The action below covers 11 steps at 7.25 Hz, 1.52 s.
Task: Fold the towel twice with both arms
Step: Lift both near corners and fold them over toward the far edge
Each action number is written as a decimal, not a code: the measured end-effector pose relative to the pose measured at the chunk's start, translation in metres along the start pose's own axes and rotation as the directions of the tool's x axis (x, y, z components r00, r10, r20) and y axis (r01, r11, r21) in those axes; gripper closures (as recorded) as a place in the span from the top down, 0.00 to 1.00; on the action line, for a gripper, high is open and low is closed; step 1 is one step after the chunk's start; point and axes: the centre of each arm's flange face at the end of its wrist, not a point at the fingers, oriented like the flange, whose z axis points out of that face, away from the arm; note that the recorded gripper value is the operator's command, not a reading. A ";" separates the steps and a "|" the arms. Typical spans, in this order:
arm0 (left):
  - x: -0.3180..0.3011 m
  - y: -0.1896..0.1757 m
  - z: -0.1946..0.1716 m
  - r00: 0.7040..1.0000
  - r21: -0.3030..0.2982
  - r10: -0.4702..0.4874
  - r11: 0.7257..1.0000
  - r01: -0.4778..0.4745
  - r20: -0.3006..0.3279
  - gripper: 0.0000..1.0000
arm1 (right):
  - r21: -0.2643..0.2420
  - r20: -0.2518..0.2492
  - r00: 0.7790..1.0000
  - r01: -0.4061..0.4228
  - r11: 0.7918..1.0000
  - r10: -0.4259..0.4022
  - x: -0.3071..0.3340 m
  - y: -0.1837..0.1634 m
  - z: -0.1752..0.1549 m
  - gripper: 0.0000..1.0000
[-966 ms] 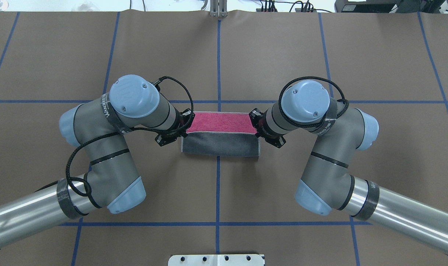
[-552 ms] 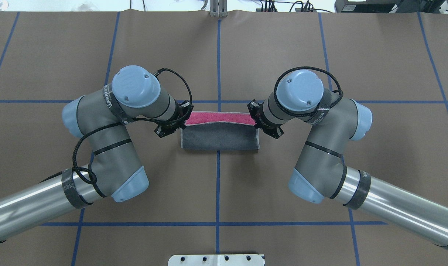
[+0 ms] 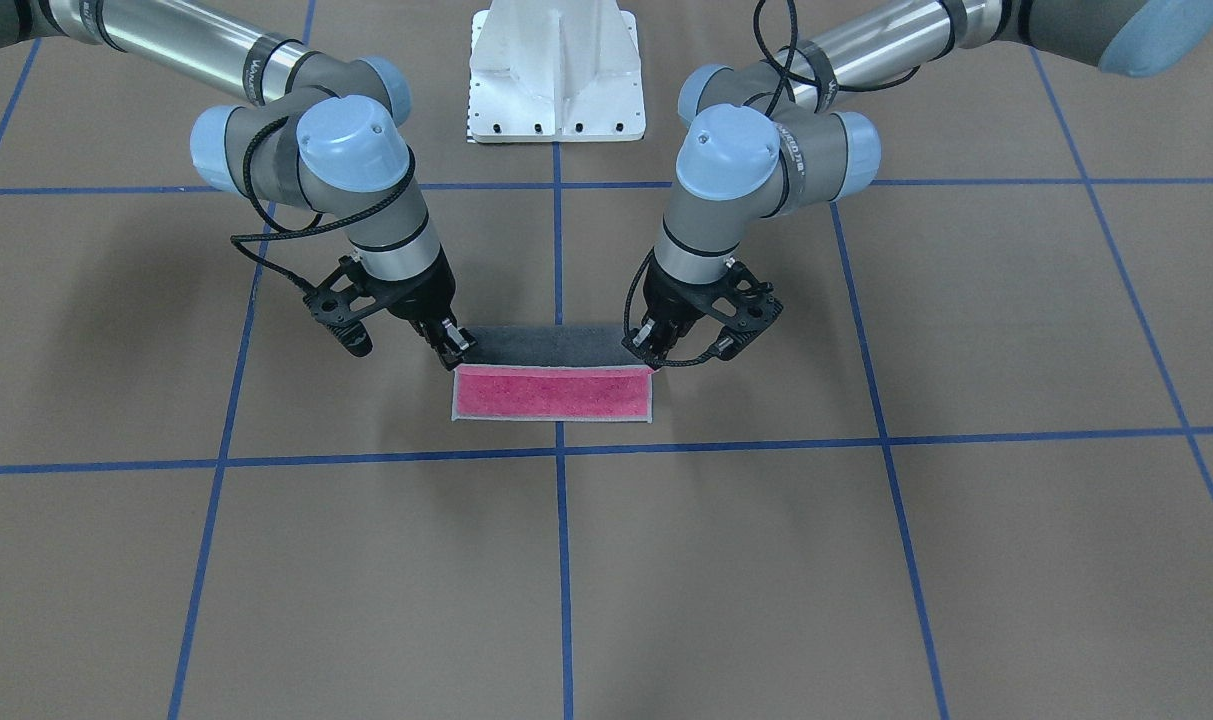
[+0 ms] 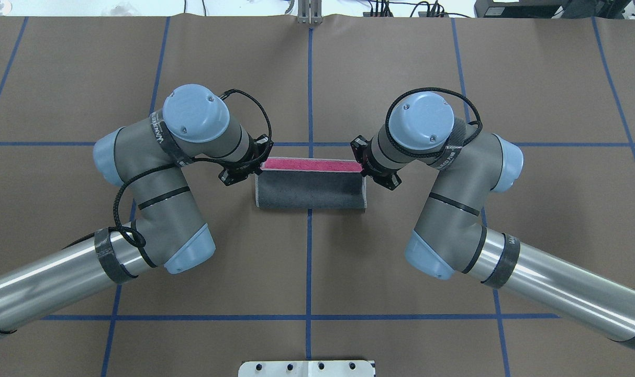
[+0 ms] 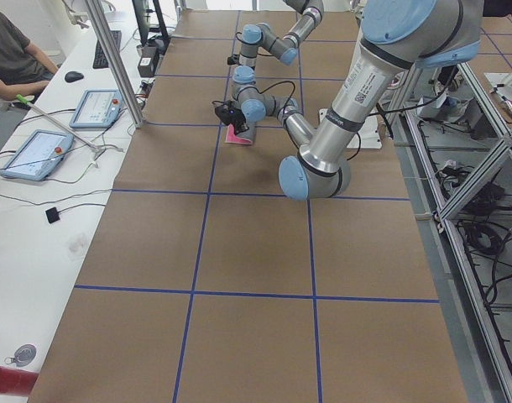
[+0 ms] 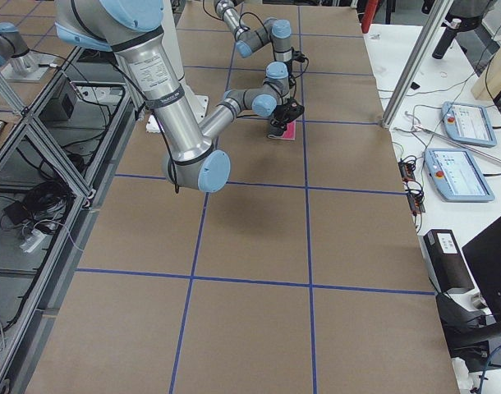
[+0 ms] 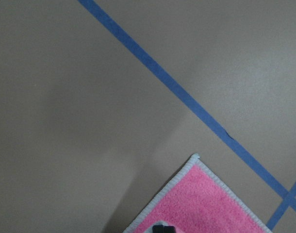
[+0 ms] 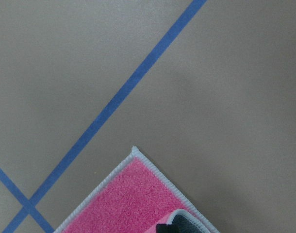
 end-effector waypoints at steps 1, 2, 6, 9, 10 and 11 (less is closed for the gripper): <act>0.003 -0.003 0.001 1.000 0.004 -0.003 1.000 0.003 -0.001 0.00 | 0.002 -0.001 1.000 0.000 1.000 0.000 -0.001 -0.002 0.000 0.00; 0.005 -0.005 0.002 1.000 0.005 -0.003 1.000 0.003 -0.004 0.00 | 0.003 -0.001 1.000 0.000 1.000 0.000 -0.001 -0.002 0.001 0.00; 0.009 -0.011 0.015 1.000 0.006 -0.003 1.000 0.003 -0.009 0.00 | 0.005 -0.003 1.000 0.000 1.000 0.000 -0.004 -0.002 0.003 0.00; 0.009 -0.012 0.017 1.000 0.006 -0.004 1.000 0.004 -0.009 0.00 | 0.009 -0.002 1.000 -0.003 1.000 0.004 -0.009 -0.003 0.004 0.00; 0.009 -0.012 0.018 1.000 0.007 -0.004 1.000 0.004 -0.007 0.00 | 0.010 -0.002 1.000 -0.005 1.000 0.005 -0.009 -0.004 0.004 0.00; 0.009 -0.013 0.019 1.000 0.007 -0.005 1.000 0.005 -0.006 0.00 | 0.012 -0.002 1.000 -0.006 1.000 0.006 -0.010 -0.006 0.004 0.00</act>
